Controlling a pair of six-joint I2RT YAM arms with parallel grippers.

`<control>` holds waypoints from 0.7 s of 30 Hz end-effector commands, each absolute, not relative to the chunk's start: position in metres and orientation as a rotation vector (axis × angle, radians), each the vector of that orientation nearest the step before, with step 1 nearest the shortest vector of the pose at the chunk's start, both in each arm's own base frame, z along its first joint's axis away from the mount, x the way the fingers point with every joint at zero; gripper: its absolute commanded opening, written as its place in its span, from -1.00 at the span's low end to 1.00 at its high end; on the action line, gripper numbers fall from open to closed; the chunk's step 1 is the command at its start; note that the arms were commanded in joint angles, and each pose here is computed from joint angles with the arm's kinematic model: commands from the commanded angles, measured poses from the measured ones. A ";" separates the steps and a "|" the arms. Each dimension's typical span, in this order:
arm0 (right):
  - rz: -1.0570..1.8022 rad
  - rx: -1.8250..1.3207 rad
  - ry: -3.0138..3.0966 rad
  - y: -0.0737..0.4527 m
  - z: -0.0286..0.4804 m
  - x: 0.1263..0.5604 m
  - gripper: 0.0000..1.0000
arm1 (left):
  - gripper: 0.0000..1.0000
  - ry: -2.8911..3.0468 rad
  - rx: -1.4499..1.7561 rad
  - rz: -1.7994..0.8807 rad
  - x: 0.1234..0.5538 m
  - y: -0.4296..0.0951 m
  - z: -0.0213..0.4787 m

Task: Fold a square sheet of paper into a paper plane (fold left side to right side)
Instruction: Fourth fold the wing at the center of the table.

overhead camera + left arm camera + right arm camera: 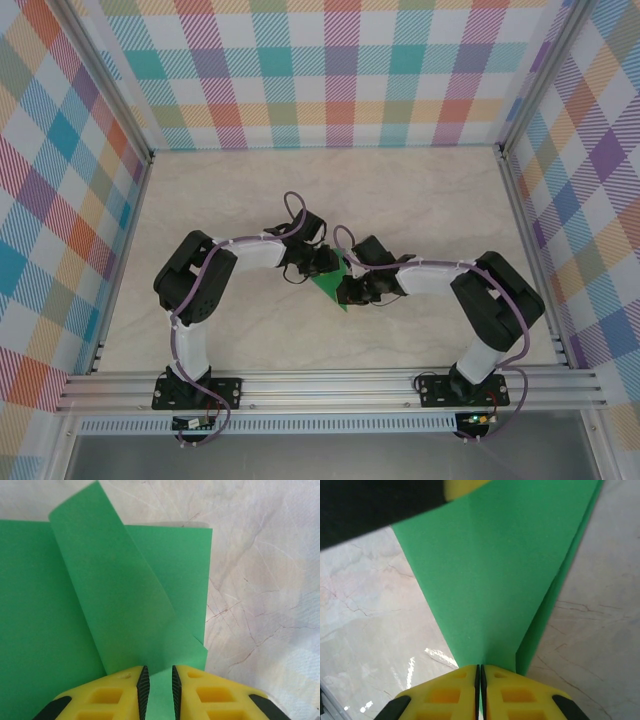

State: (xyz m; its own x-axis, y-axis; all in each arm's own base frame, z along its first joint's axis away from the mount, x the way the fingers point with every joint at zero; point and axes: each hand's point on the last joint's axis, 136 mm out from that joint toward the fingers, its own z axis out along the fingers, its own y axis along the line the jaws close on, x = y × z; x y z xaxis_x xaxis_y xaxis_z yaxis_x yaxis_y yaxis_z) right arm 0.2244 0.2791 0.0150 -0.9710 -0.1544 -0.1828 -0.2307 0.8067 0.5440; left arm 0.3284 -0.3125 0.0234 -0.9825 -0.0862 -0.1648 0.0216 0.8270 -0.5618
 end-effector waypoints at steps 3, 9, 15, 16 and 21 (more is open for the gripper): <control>0.705 -0.289 3.080 0.247 -0.021 0.190 -0.78 | -0.51 2.871 -0.092 -0.708 0.334 -0.291 0.009; 0.645 -0.263 3.148 0.235 -0.028 0.177 -0.82 | -0.51 2.856 -0.115 -0.660 0.353 -0.278 0.008; 0.675 -0.255 3.163 0.234 -0.034 0.170 -0.92 | -0.50 2.843 -0.141 -0.648 0.382 -0.263 -0.001; 0.676 -0.252 3.166 0.233 -0.035 0.169 -0.93 | -0.50 2.841 -0.144 -0.660 0.388 -0.262 -0.002; 0.644 -0.257 3.179 0.228 -0.036 0.166 -0.95 | -0.50 2.864 -0.179 -0.666 0.410 -0.252 -0.008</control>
